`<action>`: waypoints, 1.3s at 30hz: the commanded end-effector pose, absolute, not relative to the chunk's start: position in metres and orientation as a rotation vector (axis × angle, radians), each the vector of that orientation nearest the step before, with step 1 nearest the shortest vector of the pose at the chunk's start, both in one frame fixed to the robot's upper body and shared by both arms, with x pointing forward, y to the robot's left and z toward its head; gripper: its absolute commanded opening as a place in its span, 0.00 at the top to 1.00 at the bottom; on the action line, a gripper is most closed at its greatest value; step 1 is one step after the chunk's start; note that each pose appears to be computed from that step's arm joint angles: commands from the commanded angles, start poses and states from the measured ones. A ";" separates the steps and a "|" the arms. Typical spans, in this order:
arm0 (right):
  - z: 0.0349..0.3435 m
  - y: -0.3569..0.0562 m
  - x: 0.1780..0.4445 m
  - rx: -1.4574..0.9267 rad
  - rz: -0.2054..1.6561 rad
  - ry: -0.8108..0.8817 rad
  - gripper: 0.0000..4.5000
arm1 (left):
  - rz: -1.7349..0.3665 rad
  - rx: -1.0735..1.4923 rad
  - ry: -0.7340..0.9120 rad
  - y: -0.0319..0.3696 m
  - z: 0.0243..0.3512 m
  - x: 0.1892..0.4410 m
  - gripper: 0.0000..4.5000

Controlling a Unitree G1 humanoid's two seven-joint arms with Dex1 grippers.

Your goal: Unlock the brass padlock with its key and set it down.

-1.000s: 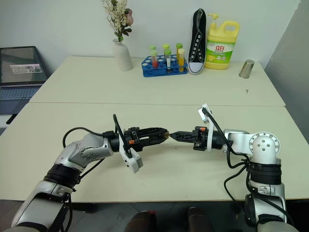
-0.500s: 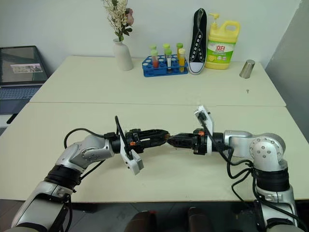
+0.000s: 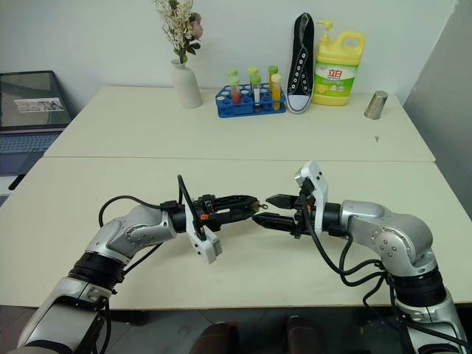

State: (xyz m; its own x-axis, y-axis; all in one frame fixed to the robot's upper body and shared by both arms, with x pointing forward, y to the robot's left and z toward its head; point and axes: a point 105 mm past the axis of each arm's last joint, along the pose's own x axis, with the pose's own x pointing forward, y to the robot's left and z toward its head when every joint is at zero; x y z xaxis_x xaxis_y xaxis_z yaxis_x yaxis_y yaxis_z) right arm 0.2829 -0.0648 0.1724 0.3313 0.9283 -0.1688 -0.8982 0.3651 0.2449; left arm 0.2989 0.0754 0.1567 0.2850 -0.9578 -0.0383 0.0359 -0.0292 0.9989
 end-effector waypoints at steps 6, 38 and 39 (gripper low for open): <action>0.178 -0.055 0.292 0.122 1.203 0.262 0.21 | -1.011 1.317 -1.018 0.071 0.169 0.296 0.79; 0.180 -0.050 0.293 0.181 1.234 0.264 0.98 | -1.037 1.308 -1.013 0.073 0.165 0.293 0.79; 0.180 -0.050 0.293 0.182 1.235 0.262 0.98 | -1.041 1.304 -1.009 0.074 0.164 0.292 0.79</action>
State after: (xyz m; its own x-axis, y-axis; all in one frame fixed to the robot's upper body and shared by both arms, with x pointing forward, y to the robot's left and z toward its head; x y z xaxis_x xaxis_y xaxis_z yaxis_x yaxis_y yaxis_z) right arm 0.2946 -0.0525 0.1605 0.3231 0.9298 -0.1763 -0.8811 0.3635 0.3025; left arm 0.2985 0.0770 0.1571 0.2828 -0.9582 -0.0439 0.0354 -0.0353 0.9988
